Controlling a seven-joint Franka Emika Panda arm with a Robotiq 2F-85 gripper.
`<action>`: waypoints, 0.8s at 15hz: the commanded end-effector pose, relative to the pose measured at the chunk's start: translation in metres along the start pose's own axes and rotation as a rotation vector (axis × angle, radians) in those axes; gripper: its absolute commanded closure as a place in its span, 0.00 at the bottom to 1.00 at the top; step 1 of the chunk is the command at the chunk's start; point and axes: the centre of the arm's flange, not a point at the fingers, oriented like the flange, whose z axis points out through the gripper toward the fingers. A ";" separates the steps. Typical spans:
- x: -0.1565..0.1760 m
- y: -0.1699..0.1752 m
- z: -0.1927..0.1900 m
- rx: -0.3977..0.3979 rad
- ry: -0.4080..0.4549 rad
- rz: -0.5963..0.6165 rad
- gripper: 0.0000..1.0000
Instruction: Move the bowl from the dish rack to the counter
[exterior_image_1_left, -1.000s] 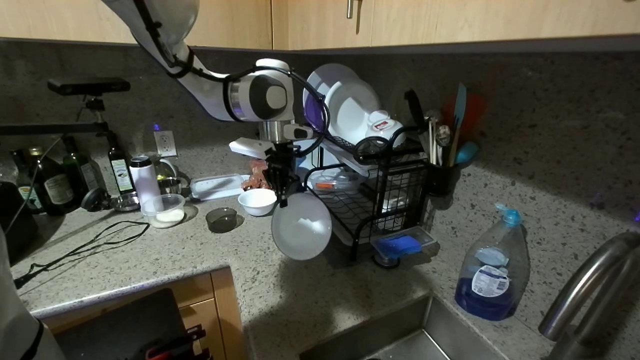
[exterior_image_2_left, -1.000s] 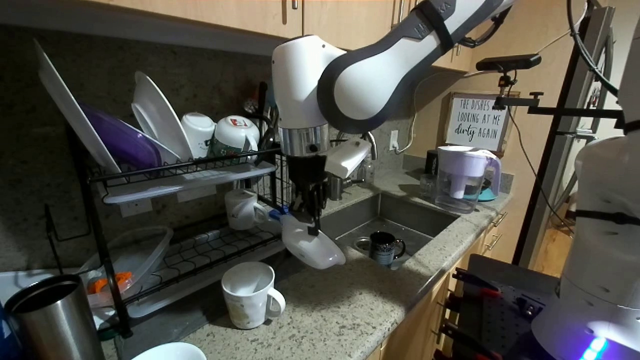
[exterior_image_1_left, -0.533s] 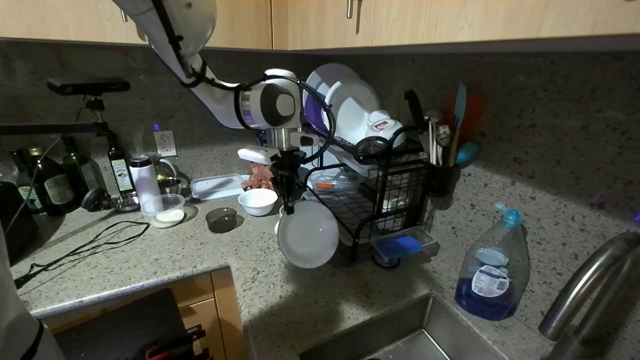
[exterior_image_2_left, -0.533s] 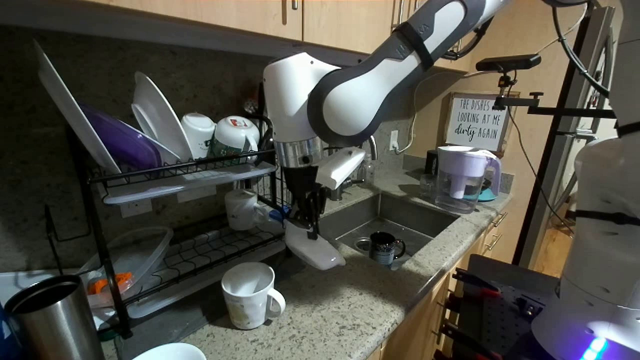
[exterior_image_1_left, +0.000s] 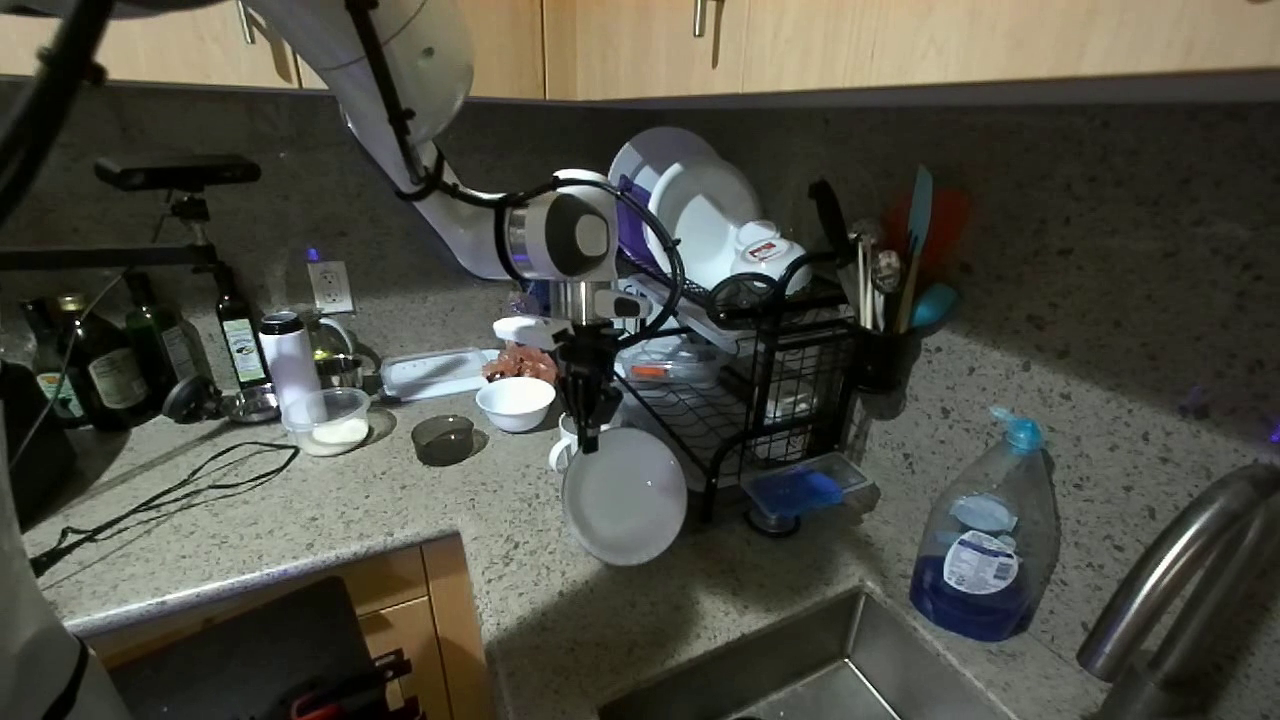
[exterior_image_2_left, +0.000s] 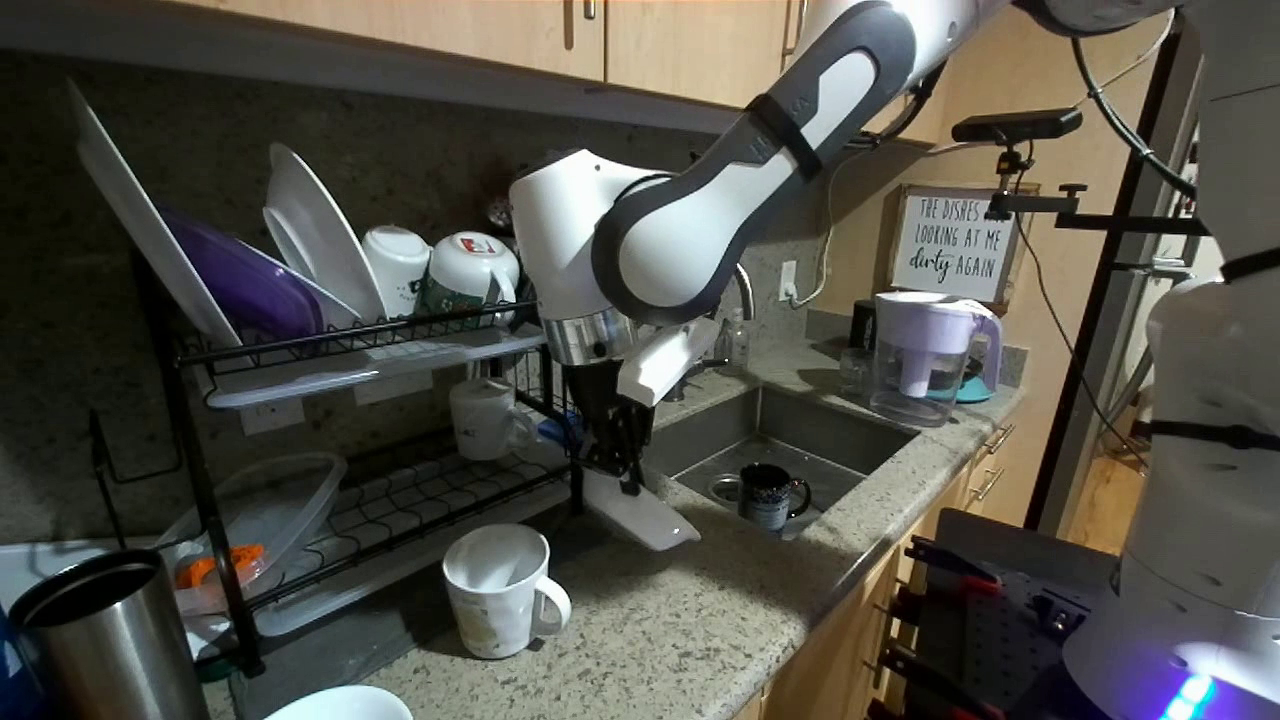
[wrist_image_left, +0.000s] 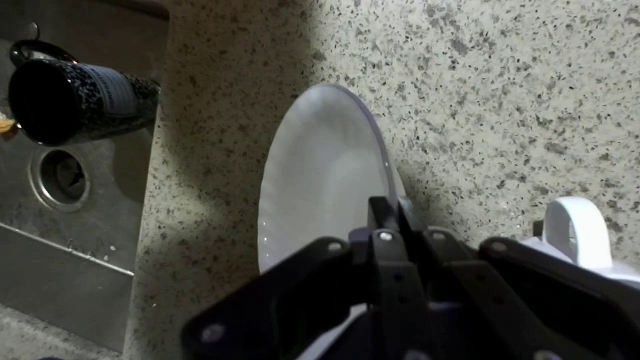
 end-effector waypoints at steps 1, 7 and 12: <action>0.014 -0.004 0.000 -0.035 -0.032 0.024 0.95; 0.021 -0.005 0.013 -0.054 -0.070 0.025 0.95; 0.025 -0.009 0.017 -0.073 -0.090 0.020 0.95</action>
